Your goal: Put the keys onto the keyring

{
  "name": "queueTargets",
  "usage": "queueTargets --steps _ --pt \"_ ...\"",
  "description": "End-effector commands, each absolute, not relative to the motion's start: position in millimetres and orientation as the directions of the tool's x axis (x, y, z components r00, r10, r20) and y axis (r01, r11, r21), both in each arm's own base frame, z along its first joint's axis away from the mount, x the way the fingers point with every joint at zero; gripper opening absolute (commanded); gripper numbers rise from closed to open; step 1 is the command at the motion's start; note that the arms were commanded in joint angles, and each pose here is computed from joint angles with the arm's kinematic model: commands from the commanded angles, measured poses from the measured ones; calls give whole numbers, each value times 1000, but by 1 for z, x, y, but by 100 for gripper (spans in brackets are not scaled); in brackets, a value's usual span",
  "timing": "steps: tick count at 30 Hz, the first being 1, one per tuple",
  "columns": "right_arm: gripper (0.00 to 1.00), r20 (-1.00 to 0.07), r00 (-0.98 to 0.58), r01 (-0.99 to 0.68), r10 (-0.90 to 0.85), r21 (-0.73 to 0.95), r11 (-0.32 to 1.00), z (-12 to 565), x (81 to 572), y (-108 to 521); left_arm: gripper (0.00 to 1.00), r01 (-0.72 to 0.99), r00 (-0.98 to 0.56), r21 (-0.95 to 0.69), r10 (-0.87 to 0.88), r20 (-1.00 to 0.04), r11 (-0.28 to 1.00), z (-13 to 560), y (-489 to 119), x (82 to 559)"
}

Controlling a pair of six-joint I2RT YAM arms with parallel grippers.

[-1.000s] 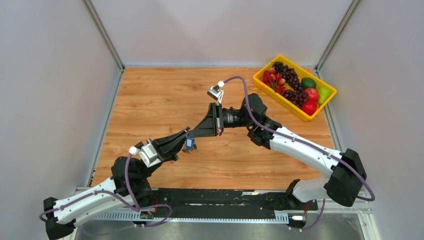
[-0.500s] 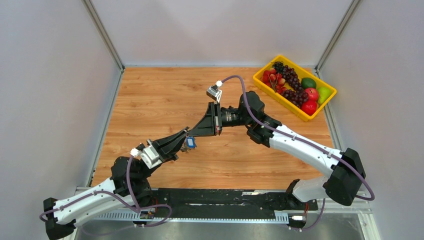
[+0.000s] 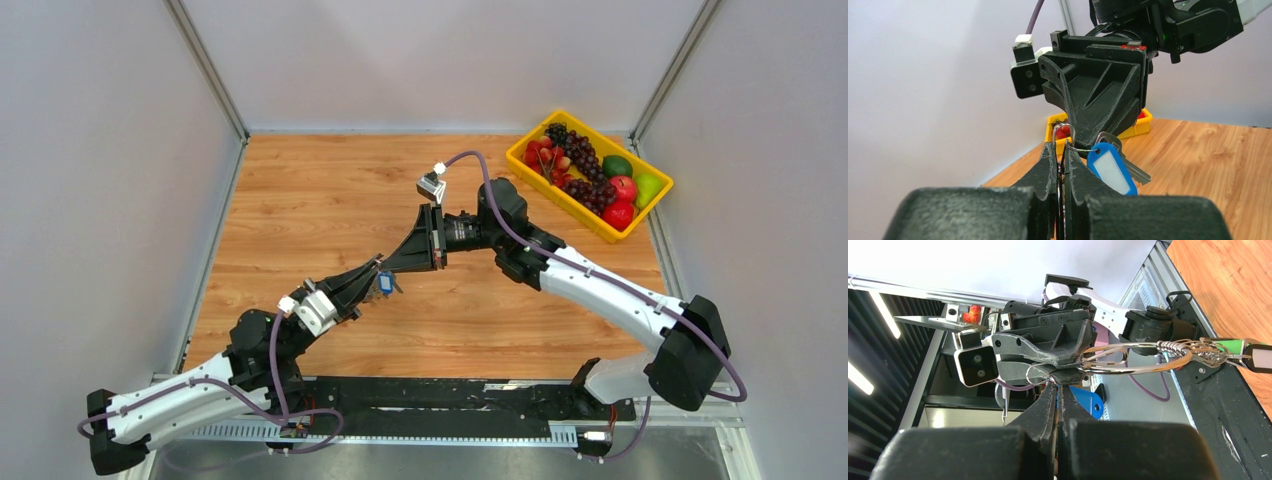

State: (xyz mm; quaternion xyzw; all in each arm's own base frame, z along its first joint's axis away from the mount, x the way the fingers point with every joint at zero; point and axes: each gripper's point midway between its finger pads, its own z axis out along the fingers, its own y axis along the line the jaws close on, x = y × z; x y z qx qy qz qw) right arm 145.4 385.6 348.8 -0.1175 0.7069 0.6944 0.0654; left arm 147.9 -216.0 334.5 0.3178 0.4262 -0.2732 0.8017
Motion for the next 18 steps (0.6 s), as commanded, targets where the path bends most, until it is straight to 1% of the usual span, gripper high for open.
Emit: queueTargets --steps 1,9,18 --pt "0 -294 -952 -293 87 956 24 362 186 389 1 802 499 352 -219 -838 483 340 -242 114" --pt "0 -320 -942 -322 99 947 0 371 192 386 1 818 484 353 -211 -849 455 334 -246 108" --pt "0 -373 -921 -381 110 922 -67 403 188 383 1 823 466 352 -176 -867 446 323 -252 110"
